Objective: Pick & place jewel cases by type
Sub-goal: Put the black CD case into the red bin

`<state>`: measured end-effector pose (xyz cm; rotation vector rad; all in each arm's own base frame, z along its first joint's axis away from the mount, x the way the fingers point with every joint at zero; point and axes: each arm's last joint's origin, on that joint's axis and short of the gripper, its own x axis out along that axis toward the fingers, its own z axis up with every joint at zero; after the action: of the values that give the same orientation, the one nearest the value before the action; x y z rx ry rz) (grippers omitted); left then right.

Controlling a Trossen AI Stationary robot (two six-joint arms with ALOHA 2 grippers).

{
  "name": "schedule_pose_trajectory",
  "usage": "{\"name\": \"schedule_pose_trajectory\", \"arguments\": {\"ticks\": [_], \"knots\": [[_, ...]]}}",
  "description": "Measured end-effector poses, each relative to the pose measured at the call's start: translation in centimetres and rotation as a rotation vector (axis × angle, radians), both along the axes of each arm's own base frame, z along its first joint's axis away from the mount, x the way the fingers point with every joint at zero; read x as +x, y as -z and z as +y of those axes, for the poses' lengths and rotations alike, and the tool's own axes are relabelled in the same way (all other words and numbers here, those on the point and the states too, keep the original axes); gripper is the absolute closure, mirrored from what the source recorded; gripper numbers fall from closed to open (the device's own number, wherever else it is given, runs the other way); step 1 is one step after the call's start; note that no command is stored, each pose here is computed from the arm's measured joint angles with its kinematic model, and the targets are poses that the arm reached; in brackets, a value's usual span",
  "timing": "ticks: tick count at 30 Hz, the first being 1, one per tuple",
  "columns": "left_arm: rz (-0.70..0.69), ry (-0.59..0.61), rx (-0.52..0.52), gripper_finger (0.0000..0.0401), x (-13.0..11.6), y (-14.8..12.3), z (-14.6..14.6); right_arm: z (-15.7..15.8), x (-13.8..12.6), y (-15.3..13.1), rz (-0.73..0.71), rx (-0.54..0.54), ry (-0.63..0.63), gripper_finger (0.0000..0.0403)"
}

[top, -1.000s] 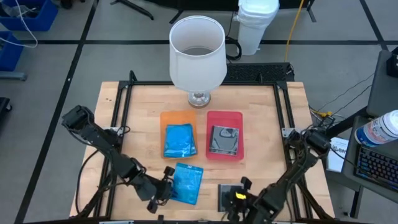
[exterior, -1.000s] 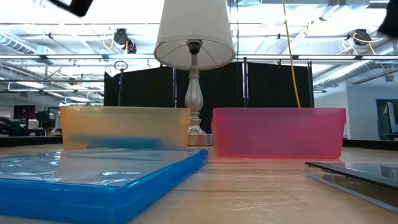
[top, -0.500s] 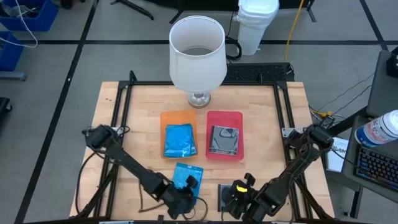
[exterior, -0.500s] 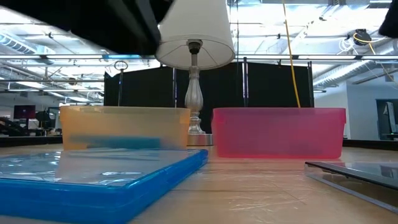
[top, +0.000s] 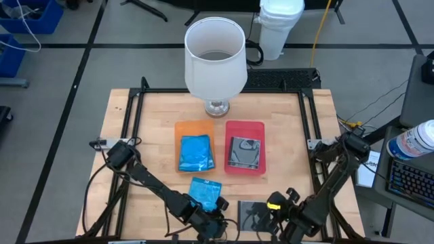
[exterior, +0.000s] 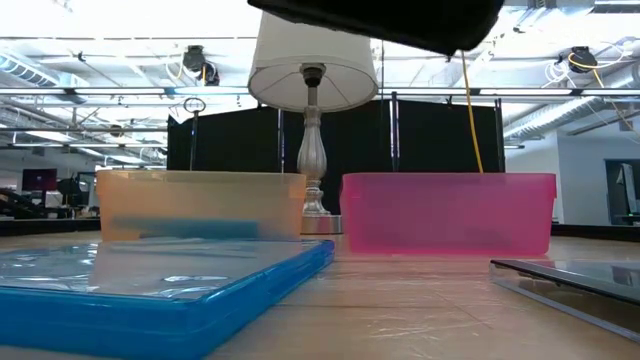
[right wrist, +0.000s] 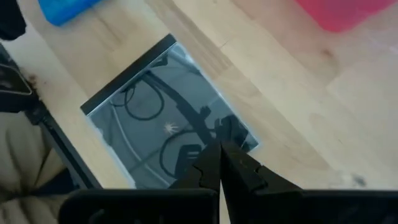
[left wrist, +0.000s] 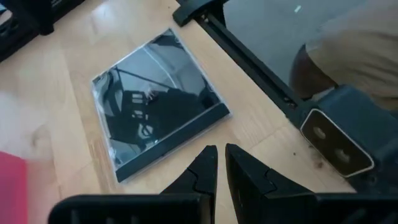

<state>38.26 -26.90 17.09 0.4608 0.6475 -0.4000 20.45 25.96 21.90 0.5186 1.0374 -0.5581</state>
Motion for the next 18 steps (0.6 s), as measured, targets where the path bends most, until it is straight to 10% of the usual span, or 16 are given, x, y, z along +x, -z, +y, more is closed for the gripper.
{"name": "schedule_pose_trajectory", "arguments": {"ticks": [18], "knots": [[-0.052, 0.134, 0.234, 0.0359, 1.9, 4.2, 0.9, 0.2, -2.4, 2.8, 0.153, 0.129, 0.159, 0.0402]]}}
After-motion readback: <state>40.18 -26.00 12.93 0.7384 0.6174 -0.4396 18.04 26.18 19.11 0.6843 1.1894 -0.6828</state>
